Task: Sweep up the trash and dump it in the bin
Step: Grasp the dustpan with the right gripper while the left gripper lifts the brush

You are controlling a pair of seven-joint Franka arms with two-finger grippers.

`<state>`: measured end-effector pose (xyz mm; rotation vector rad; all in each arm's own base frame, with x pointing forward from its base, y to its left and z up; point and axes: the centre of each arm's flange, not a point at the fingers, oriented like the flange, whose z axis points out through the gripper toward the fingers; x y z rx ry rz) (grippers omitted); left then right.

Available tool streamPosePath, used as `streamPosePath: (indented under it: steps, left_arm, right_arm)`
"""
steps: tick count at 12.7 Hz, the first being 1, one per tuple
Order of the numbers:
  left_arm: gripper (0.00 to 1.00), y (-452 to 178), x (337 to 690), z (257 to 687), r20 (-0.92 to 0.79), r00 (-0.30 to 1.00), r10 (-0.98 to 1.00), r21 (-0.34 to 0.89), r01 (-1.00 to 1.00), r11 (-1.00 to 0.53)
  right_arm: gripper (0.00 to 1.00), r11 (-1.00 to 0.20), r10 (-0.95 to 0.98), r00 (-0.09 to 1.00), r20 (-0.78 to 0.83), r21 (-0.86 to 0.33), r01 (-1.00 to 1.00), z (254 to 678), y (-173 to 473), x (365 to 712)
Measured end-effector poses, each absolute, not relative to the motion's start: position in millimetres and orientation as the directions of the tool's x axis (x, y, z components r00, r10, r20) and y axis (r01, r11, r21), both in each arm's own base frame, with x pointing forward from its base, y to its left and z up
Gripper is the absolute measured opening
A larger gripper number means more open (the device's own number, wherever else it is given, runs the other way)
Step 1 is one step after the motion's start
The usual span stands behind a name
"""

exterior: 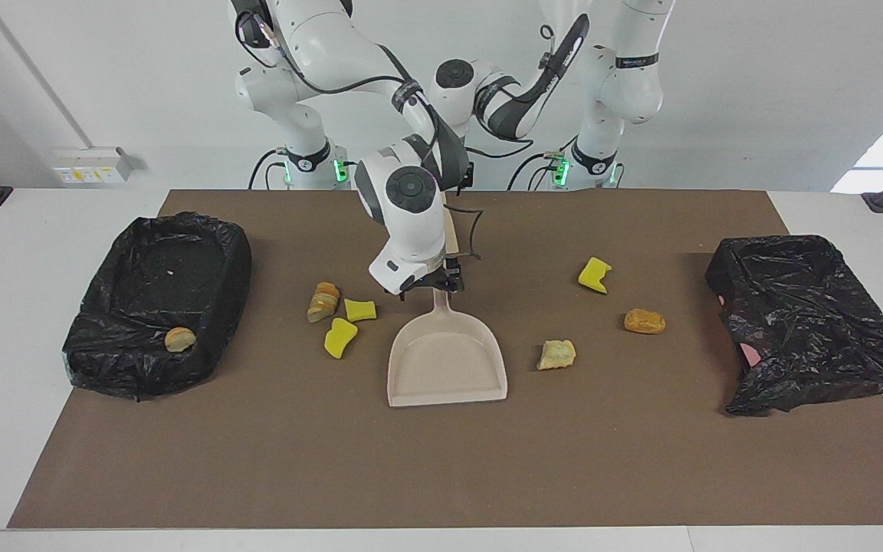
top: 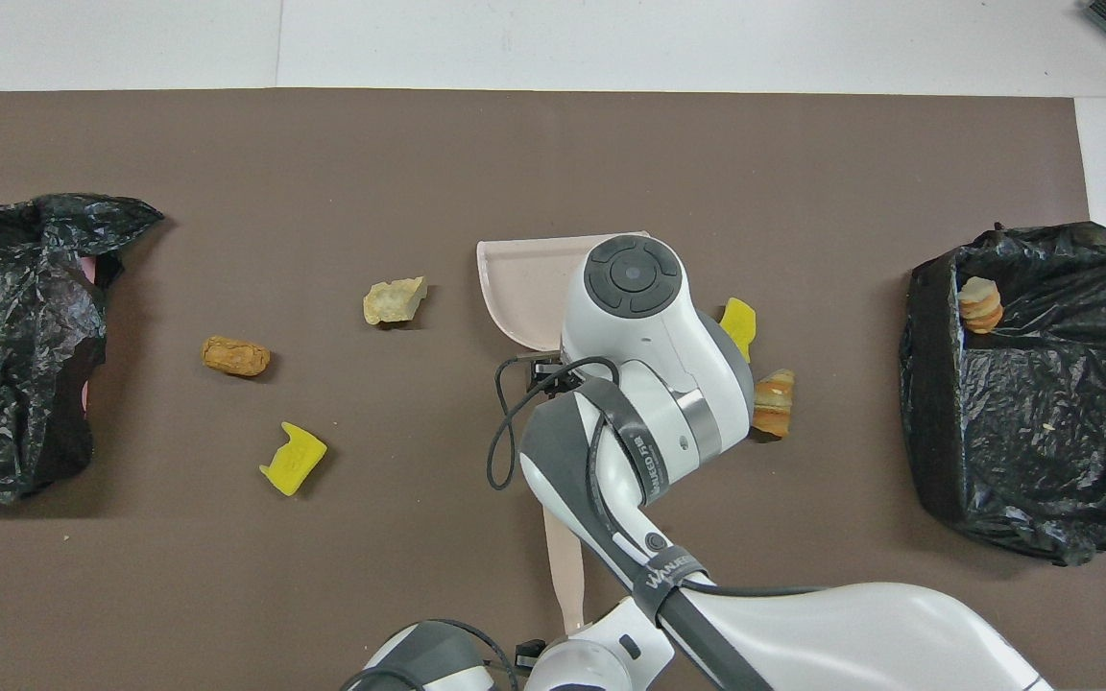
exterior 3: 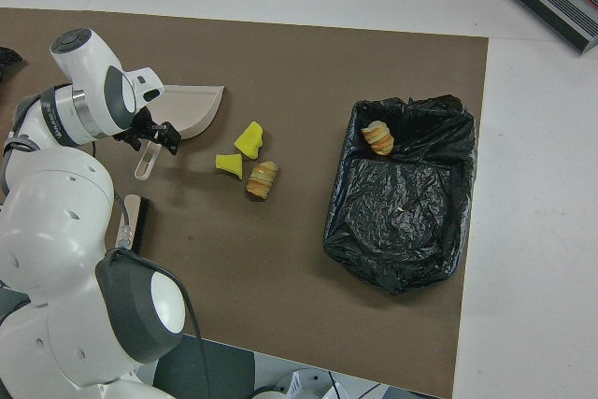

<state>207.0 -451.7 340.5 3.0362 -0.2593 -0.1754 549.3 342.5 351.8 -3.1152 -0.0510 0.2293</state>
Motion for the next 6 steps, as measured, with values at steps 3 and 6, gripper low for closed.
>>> streamPosePath:
  steps: [3,6]
  left_arm:
    - [0.27,-446.9,212.7,339.8,-0.126,0.979,-0.16,0.079,-0.151,-0.985]
    - [0.27,-435.0,229.2,342.7,-0.164,0.979,-0.121,0.044,-0.116,-0.992]
  right_arm:
    - [0.6,-0.995,0.098,0.983,-0.157,-0.022,0.095,348.0,342.7,540.8]
    - [0.32,-0.995,0.101,0.983,-0.156,-0.023,0.098,348.2,337.0,544.3]
